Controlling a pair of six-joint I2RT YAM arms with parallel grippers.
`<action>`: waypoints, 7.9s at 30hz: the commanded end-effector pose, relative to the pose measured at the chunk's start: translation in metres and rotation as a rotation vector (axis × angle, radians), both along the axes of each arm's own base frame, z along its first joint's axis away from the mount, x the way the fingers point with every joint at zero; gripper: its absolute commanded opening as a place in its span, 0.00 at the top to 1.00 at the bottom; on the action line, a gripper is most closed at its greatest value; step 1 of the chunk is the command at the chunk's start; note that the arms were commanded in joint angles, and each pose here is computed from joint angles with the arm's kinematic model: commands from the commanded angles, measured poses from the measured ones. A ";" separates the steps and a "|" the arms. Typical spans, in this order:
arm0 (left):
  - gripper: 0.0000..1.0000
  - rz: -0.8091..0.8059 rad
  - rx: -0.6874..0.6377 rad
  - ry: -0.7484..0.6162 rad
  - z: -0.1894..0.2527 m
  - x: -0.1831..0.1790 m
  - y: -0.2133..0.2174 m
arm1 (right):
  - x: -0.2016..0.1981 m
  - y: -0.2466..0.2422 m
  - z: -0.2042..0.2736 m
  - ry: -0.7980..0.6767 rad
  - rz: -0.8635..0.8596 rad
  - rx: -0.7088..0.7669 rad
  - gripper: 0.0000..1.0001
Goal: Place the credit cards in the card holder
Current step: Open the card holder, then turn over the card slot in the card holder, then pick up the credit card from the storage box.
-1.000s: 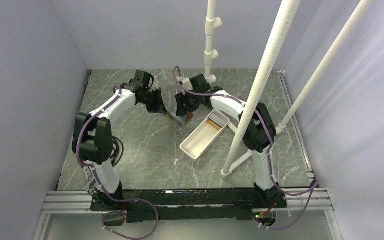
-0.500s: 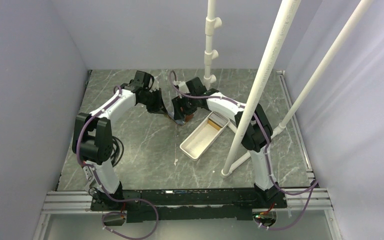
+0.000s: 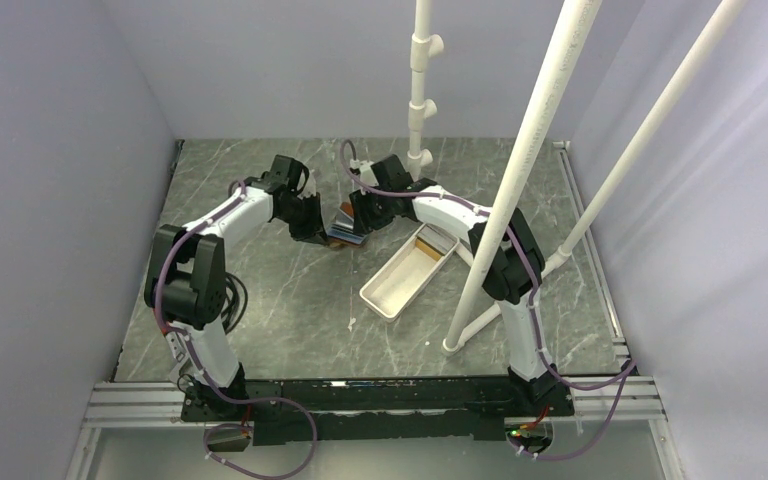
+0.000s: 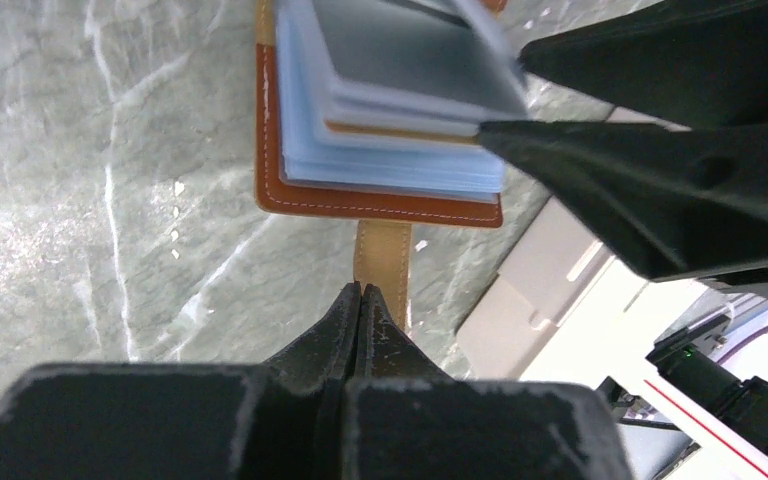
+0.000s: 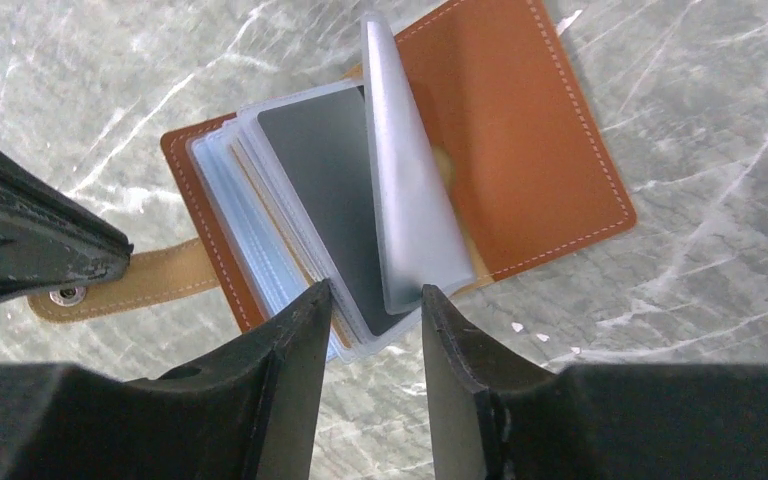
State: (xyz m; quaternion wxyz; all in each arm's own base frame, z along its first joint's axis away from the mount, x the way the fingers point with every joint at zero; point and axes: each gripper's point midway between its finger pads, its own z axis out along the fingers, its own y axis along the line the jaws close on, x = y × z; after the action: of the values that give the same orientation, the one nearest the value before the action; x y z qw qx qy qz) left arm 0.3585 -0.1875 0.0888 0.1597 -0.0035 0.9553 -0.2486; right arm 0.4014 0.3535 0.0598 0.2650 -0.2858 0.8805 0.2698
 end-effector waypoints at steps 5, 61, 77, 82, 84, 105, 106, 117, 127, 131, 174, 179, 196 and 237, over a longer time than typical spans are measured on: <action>1.00 -0.032 0.046 0.059 -0.014 -0.028 0.012 | 0.038 -0.014 0.014 -0.118 -0.146 -0.035 0.64; 0.37 0.227 -0.379 0.167 -0.024 -0.012 0.021 | -0.007 0.030 -0.021 0.097 -0.056 0.132 0.77; 0.70 0.228 -0.430 0.190 -0.046 -0.024 0.016 | -0.005 0.029 -0.021 0.088 -0.059 0.122 0.79; 0.77 0.221 -0.453 0.161 -0.043 -0.018 0.014 | -0.004 0.029 -0.018 0.085 -0.057 0.123 0.79; 0.84 0.216 -0.483 0.129 -0.038 -0.012 0.011 | -0.006 0.029 -0.019 0.086 -0.053 0.119 0.79; 1.00 0.096 -0.567 -0.096 0.021 0.013 0.001 | -0.028 0.038 0.030 -0.047 0.136 0.197 0.19; 1.00 0.095 -0.571 -0.094 0.021 0.014 0.000 | -0.029 0.038 0.030 -0.055 0.144 0.192 0.18; 1.00 0.091 -0.558 -0.068 0.018 0.012 -0.002 | -0.034 0.040 0.031 -0.085 0.153 0.179 0.12; 1.00 0.080 -0.520 -0.043 0.009 0.007 0.001 | -0.022 0.033 0.033 -0.098 0.065 0.171 0.34; 1.00 0.073 -0.499 -0.001 -0.001 0.000 0.003 | -0.022 0.030 0.039 -0.096 0.065 0.198 0.31; 0.90 0.015 -0.244 0.144 -0.023 0.001 -0.028 | -0.017 0.026 0.026 0.064 0.057 0.167 0.62; 0.94 0.067 -0.151 0.197 -0.065 -0.025 -0.009 | -0.027 0.033 -0.003 0.156 0.079 0.212 0.70; 0.97 0.119 0.008 0.234 -0.096 -0.038 0.017 | 0.006 -0.024 -0.029 0.147 -0.144 0.080 0.72; 0.26 -0.111 -0.141 0.099 -0.017 -0.080 -0.114 | -0.026 -0.194 0.019 -0.192 -0.107 -0.662 0.15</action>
State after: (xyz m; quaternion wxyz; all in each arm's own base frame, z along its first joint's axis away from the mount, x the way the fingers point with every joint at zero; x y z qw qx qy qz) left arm 0.2611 -0.2900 0.0521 0.0514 0.0081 0.9467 -0.3179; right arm 0.3636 0.1569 0.0712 0.2274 -0.3304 0.9144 -0.0541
